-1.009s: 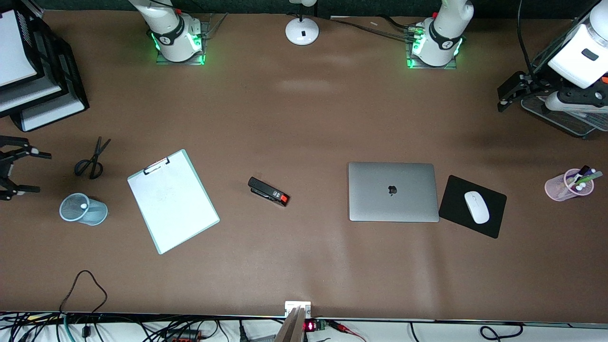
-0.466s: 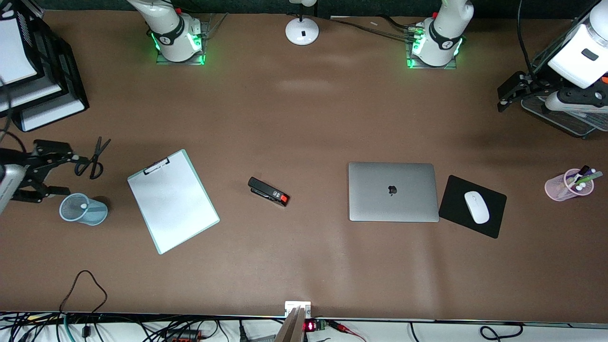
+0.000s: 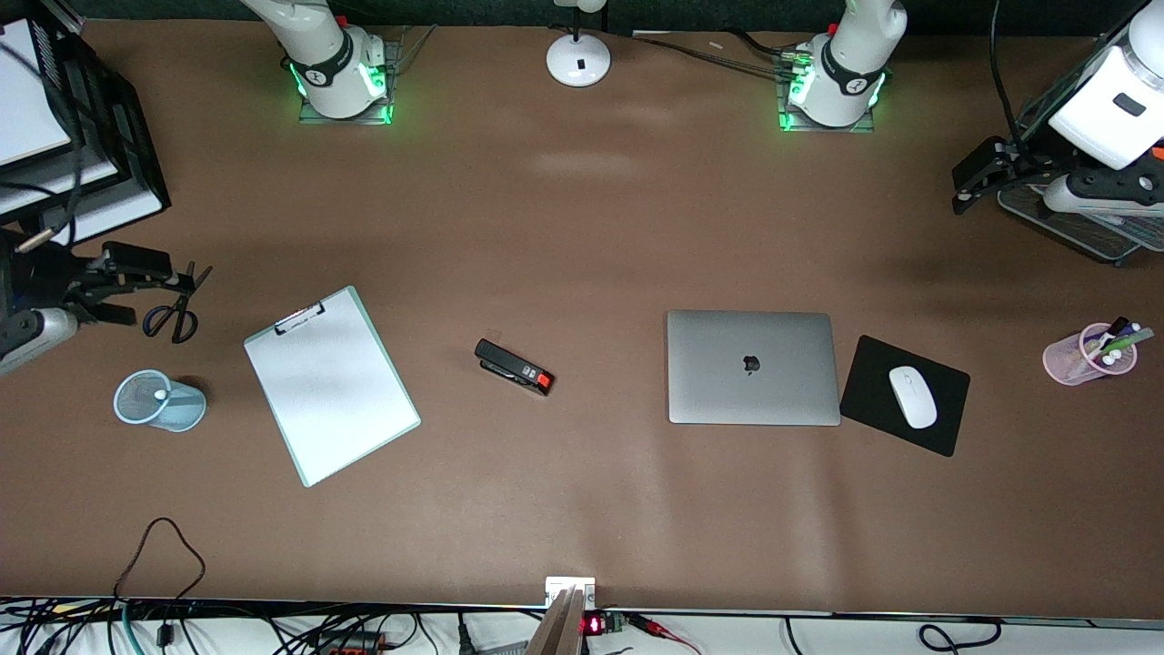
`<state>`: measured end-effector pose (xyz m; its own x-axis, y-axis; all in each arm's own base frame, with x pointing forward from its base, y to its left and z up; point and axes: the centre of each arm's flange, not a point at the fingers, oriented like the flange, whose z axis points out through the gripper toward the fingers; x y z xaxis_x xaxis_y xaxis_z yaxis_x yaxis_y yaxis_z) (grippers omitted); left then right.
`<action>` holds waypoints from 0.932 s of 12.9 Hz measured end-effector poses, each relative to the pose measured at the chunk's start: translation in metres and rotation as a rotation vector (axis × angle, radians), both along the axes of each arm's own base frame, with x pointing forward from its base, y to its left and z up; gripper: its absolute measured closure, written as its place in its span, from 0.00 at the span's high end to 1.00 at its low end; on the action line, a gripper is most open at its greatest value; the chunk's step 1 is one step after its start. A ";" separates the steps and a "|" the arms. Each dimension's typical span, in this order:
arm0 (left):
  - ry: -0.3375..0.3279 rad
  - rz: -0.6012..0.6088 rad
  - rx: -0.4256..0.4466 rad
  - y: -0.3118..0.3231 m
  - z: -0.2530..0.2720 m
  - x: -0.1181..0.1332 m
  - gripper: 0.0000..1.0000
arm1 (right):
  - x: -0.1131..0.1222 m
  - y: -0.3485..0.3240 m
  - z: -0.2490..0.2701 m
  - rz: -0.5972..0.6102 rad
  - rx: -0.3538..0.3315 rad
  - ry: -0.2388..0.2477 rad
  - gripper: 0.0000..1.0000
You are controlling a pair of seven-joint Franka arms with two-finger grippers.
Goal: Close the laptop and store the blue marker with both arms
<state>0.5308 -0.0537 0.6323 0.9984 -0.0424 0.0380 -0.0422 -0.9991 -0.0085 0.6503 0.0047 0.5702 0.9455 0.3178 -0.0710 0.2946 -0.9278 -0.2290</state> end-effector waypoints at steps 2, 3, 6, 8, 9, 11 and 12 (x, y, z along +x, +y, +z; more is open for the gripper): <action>0.000 0.000 0.000 0.000 0.000 0.000 1.00 | -0.018 0.019 0.012 -0.080 -0.103 0.037 1.00; 0.000 0.001 0.000 0.000 0.000 0.000 1.00 | -0.027 0.021 0.016 -0.135 -0.135 0.062 1.00; 0.000 0.002 0.000 0.001 0.000 0.000 1.00 | -0.046 -0.011 0.022 -0.244 -0.246 0.082 1.00; 0.000 0.004 0.000 0.002 0.000 0.000 1.00 | -0.051 -0.051 0.025 -0.315 -0.263 0.080 1.00; 0.000 0.004 0.000 0.002 0.000 0.000 1.00 | -0.053 -0.065 0.027 -0.342 -0.268 0.081 1.00; 0.000 0.005 0.000 0.002 0.000 0.000 1.00 | -0.056 -0.066 0.028 -0.347 -0.271 0.081 1.00; 0.000 0.005 0.000 0.002 0.000 0.000 1.00 | -0.057 -0.061 0.029 -0.343 -0.271 0.077 1.00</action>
<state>0.5311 -0.0513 0.6323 0.9986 -0.0373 0.0383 -0.0370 -0.9993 -0.0084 0.5934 -0.0561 0.5989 0.9817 -0.0530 -0.1830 -0.0490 -0.9985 0.0264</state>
